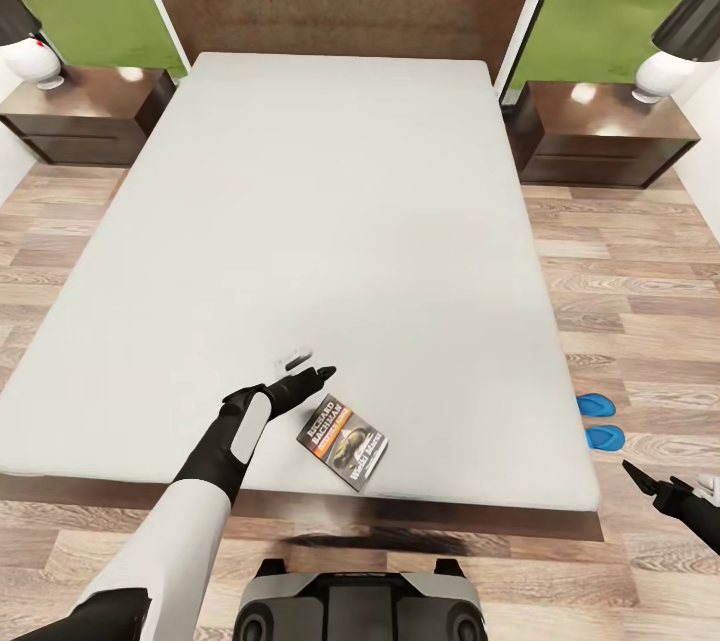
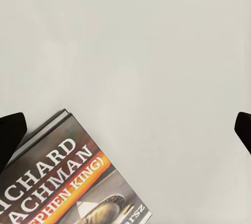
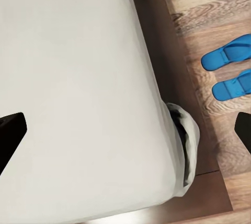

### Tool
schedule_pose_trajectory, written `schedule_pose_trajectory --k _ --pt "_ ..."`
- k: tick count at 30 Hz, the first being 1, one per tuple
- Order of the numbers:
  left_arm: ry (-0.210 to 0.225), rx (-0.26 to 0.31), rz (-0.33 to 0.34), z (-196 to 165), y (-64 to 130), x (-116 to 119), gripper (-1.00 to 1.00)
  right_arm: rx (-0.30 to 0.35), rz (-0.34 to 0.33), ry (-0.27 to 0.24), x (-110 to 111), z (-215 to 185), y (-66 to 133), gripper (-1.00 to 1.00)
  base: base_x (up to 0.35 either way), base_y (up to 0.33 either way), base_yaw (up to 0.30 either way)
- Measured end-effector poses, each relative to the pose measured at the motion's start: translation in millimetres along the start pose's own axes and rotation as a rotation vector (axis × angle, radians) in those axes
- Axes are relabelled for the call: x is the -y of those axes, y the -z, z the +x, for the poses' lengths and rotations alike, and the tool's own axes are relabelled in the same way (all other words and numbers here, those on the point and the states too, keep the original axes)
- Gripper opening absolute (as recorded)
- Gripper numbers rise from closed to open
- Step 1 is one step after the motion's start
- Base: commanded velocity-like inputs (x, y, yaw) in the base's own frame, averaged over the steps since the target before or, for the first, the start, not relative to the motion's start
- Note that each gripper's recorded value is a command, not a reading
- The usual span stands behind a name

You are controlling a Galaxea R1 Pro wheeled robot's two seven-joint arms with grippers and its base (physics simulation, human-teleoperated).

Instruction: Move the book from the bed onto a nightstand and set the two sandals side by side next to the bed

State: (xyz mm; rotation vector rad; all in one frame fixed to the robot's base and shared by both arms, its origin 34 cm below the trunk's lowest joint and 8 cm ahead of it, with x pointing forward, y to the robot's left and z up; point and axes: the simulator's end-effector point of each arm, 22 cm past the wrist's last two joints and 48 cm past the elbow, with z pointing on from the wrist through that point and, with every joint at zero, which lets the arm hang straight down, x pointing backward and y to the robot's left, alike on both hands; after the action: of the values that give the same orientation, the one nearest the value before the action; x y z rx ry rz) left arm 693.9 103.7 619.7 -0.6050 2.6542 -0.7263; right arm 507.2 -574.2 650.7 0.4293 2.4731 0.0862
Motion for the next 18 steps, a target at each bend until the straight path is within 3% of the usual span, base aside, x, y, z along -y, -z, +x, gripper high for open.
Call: schedule_pose_trajectory --k 18 --pt "0.000 0.000 0.000 -1.0 -7.9 -3.4 1.00 0.000 0.000 0.000 0.3 2.6 -8.4 1.00 0.000 0.000 0.000"
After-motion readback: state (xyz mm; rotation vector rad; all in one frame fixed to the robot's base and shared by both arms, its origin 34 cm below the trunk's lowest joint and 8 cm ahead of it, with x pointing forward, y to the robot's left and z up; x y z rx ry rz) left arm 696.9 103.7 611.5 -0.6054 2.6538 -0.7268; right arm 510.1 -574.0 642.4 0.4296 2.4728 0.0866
